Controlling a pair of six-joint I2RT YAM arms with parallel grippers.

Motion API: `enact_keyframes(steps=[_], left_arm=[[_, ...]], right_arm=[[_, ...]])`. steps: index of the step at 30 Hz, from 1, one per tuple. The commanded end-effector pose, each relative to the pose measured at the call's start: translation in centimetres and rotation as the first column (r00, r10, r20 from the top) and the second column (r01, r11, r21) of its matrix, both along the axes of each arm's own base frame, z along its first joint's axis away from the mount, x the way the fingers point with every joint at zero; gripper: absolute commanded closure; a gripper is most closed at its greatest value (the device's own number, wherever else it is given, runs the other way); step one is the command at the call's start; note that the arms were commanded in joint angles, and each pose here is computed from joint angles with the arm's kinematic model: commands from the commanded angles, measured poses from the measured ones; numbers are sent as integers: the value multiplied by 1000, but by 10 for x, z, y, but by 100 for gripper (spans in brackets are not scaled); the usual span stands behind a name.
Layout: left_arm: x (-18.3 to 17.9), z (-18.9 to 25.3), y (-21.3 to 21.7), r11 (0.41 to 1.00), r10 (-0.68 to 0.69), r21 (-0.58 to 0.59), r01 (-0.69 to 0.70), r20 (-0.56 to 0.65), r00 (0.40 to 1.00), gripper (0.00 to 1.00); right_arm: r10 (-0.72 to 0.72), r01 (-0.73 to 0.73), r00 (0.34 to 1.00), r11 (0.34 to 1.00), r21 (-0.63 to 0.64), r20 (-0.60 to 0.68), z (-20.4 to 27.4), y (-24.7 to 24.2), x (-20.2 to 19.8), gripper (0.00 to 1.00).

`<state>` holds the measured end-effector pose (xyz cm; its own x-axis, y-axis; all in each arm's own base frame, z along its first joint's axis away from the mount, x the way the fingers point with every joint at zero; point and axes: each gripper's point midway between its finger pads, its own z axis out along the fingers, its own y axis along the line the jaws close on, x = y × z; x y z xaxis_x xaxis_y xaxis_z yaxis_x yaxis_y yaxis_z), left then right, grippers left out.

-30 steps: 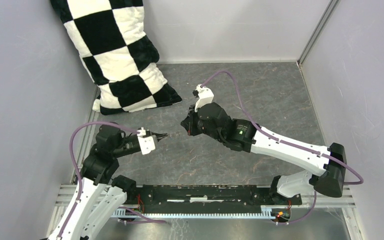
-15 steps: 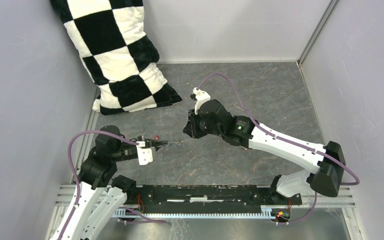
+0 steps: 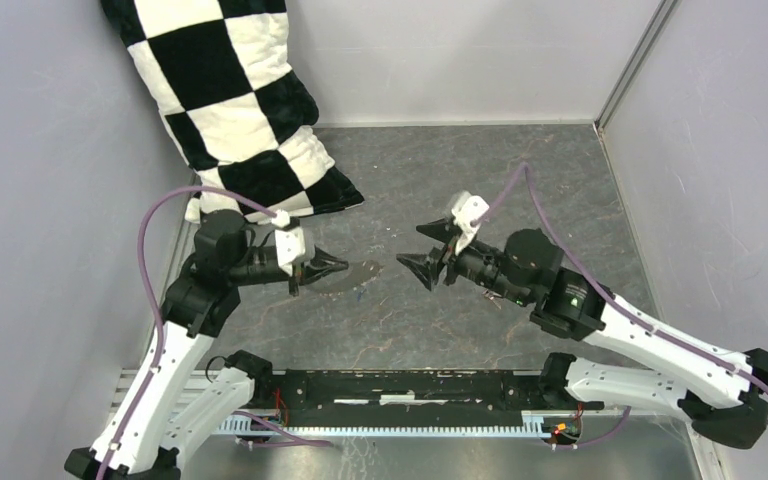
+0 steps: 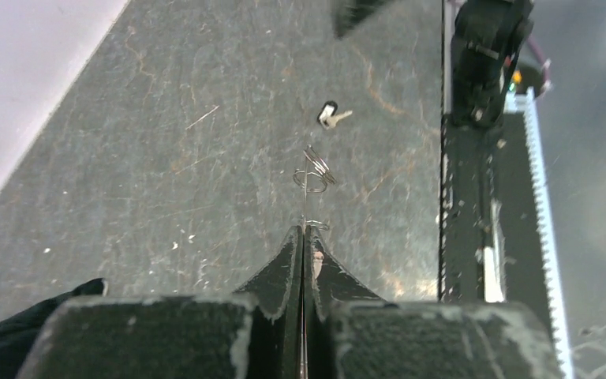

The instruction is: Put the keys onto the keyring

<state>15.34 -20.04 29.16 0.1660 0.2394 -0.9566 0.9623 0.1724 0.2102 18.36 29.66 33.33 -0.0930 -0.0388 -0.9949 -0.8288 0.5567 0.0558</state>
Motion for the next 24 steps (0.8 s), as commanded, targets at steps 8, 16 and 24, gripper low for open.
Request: enact_keyframes(steps=[8, 16, 24], left_arm=[[18, 74, -14, 961, 98, -230, -156, -245, 964, 98], [16, 77, -13, 957, 100, -239, -164, -258, 961, 98], [12, 80, -13, 955, 90, -249, -161, -275, 957, 98]], right_arm=[[115, 18, 815, 974, -224, 568, 29, 25, -35, 30], [-4, 281, 677, 926, -253, 736, 22, 28, -40, 37], [-78, 320, 622, 933, -162, 779, 38, 36, -39, 48]])
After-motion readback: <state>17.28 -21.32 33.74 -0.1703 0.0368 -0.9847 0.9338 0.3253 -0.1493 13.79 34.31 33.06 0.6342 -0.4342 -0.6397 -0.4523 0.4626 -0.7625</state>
